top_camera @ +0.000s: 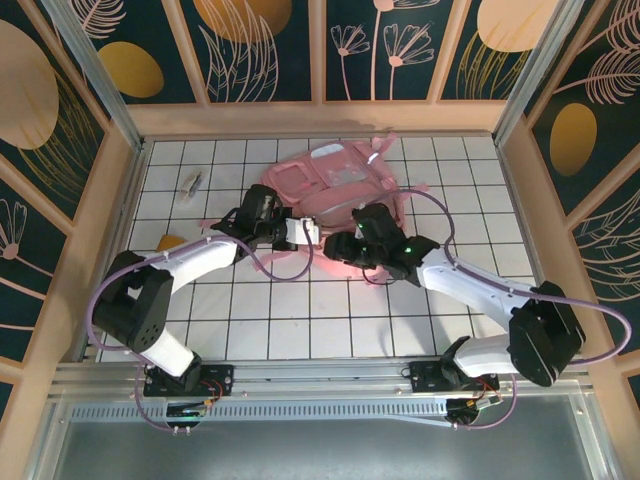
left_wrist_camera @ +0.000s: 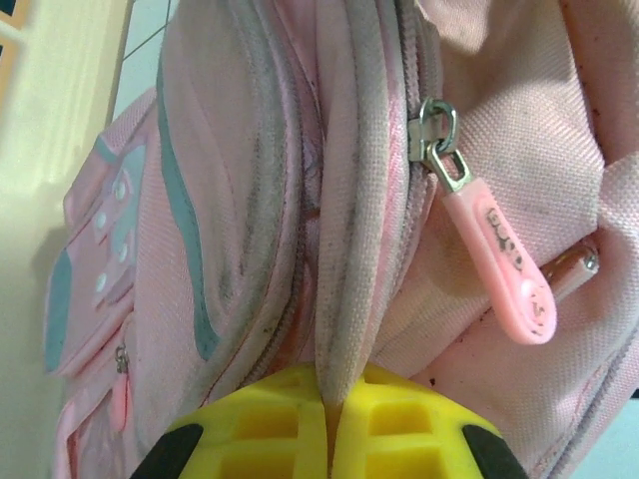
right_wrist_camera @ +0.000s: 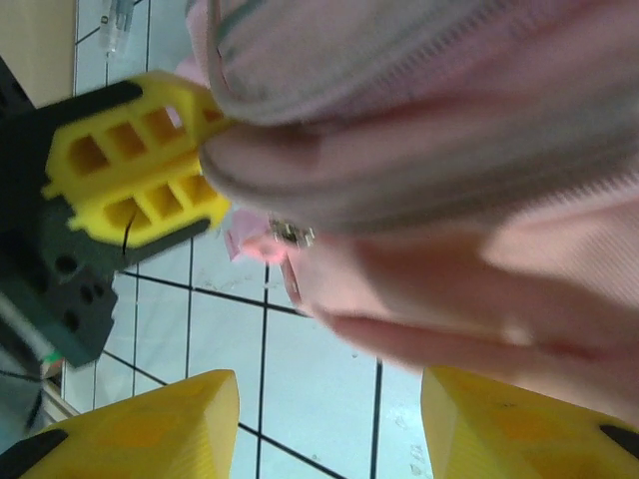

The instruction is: Pack books, pencil case, and school supplies into a backpack

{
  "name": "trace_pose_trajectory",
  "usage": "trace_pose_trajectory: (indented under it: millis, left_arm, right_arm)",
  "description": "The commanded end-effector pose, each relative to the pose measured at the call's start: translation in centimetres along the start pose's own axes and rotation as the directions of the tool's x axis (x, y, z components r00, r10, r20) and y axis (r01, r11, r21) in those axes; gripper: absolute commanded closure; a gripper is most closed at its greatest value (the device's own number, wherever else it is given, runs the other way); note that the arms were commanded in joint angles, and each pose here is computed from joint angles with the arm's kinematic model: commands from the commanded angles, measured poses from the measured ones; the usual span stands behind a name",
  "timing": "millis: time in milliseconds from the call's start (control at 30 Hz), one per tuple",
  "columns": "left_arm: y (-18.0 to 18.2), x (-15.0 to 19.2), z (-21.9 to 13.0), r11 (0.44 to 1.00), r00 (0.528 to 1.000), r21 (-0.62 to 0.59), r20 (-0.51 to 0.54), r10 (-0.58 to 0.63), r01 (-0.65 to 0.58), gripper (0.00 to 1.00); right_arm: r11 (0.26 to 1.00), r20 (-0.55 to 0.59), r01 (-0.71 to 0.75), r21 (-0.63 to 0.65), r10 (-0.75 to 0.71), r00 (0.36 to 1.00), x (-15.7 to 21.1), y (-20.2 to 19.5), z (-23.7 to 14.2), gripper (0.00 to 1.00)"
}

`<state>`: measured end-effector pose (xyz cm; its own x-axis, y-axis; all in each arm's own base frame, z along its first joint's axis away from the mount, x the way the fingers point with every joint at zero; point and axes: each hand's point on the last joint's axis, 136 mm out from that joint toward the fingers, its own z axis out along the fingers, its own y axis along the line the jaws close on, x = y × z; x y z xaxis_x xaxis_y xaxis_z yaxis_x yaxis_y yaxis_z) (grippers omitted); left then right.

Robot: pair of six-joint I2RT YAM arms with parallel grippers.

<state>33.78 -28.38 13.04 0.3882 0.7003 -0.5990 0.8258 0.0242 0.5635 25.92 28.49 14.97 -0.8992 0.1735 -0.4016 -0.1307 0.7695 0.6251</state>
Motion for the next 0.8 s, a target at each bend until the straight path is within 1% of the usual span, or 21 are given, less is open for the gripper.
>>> trace_pose_trajectory:
  millis: [0,33,100,200,267,367,533,633,700,767]
  left_arm:
    - [0.3,-3.3,-1.1,0.996,0.989,0.052,0.123,-0.080,0.074,1.00]
    - [-0.2,-3.0,-1.0,0.993,0.989,0.075,0.108,-0.103,0.096,1.00]
    - [0.7,-3.4,-1.0,0.991,0.986,0.067,0.112,-0.126,0.119,1.00]
    - [0.4,-3.6,-1.0,0.989,0.983,0.081,0.126,-0.136,0.127,1.00]
    - [0.4,-4.1,-1.2,0.987,0.977,0.083,0.149,-0.150,0.138,1.00]
    - [0.1,-5.1,-1.4,0.980,0.964,0.122,0.196,-0.180,0.158,1.00]
    - [-1.4,-5.8,-1.6,0.960,0.944,0.208,0.233,-0.234,0.187,1.00]
    - [-2.3,-5.8,-1.8,0.952,0.932,0.227,0.251,-0.261,0.206,1.00]
    - [-2.6,-5.5,-1.7,0.951,0.930,0.220,0.250,-0.269,0.216,1.00]
    - [-2.6,-4.9,-1.5,0.953,0.935,0.201,0.227,-0.271,0.228,1.00]
  right_arm:
    - [0.998,0.066,0.057,0.017,-0.058,0.996,-1.8,1.2,0.4,0.49]
    - [0.997,0.072,0.076,0.020,-0.077,0.994,-1.9,1.6,0.6,0.49]
    - [0.994,0.079,0.103,0.038,-0.106,0.991,-2.0,2.1,0.8,0.49]
    - [0.990,0.092,0.110,0.088,-0.118,0.989,-1.9,1.9,1.3,0.49]
    - [0.986,0.105,0.100,0.136,-0.115,0.988,-1.8,1.1,1.7,0.49]
    - [0.972,0.138,0.073,0.226,-0.106,0.985,-1.6,-0.2,2.2,0.49]
    - [0.915,0.226,0.037,0.403,-0.138,0.964,-2.9,-1.5,1.8,0.50]
    - [0.895,0.247,0.033,0.446,-0.158,0.956,-3.3,-1.4,1.6,0.51]
    - [0.890,0.246,0.029,0.455,-0.157,0.957,-3.3,-1.3,1.5,0.56]
    - [0.884,0.243,0.017,0.467,-0.147,0.959,-3.2,-1.5,1.2,0.67]
